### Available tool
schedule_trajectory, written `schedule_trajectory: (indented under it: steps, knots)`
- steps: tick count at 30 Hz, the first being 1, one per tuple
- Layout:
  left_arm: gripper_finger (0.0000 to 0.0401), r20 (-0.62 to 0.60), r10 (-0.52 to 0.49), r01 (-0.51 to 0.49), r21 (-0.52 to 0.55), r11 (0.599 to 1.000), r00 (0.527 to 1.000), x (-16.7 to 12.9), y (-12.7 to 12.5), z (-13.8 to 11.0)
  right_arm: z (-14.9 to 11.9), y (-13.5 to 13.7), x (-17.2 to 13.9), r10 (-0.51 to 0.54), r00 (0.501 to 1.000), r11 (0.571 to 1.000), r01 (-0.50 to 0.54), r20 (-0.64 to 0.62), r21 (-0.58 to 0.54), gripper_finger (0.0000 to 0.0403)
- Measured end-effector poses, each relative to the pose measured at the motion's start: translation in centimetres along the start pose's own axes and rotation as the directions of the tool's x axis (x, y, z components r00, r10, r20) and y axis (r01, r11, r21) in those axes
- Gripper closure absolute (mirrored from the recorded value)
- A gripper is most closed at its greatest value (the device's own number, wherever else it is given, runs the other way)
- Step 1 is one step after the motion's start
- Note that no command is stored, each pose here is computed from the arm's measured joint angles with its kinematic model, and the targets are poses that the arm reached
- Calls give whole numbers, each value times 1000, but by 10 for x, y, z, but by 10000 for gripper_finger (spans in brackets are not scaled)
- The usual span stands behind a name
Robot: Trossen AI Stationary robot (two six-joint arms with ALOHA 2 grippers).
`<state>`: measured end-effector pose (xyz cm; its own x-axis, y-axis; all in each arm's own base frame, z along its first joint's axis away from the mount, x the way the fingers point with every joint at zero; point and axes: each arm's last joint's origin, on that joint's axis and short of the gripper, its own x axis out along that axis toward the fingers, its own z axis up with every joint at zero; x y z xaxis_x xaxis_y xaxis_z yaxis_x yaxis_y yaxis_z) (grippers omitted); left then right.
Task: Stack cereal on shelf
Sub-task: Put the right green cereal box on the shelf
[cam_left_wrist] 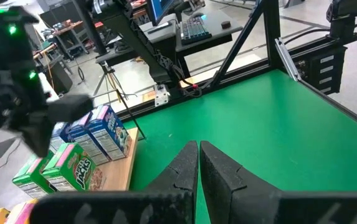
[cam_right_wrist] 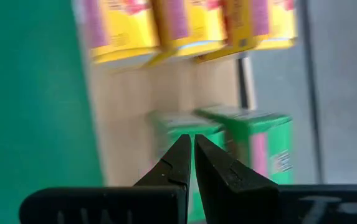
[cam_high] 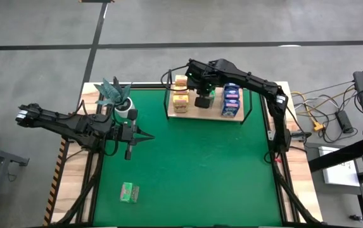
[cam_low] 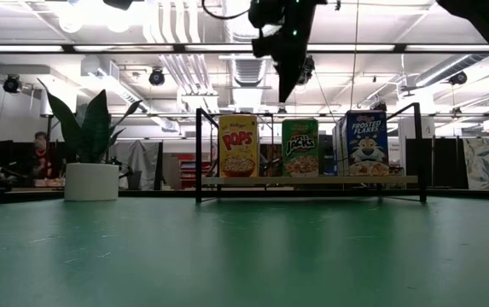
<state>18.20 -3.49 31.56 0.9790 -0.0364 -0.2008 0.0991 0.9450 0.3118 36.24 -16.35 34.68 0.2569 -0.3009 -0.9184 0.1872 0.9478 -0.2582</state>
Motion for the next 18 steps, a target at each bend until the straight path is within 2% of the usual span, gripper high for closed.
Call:
schedule_trajectory:
  steps: [5, 13, 15, 18]
  knots:
    - [401, -8, -3, 3, 2, 1000, 1000, 0, 0, -1, -5, 13, -10, 111, 994, 993, -111, -9, 28, 390]
    - [401, -10, -3, 3, 2, 1000, 1000, 0, 0, -1, -10, 44, 13, 147, 983, 989, -149, -111, -12, 390]
    - [401, -12, -3, 3, 2, 1000, 1000, 0, 0, -1, -11, 49, 23, 110, 986, 993, -114, -129, -25, 390]
    - [401, -13, -4, 4, 2, 1000, 1000, 0, 0, -1, -16, 53, 38, -2, 983, 998, -9, -181, -57, 390]
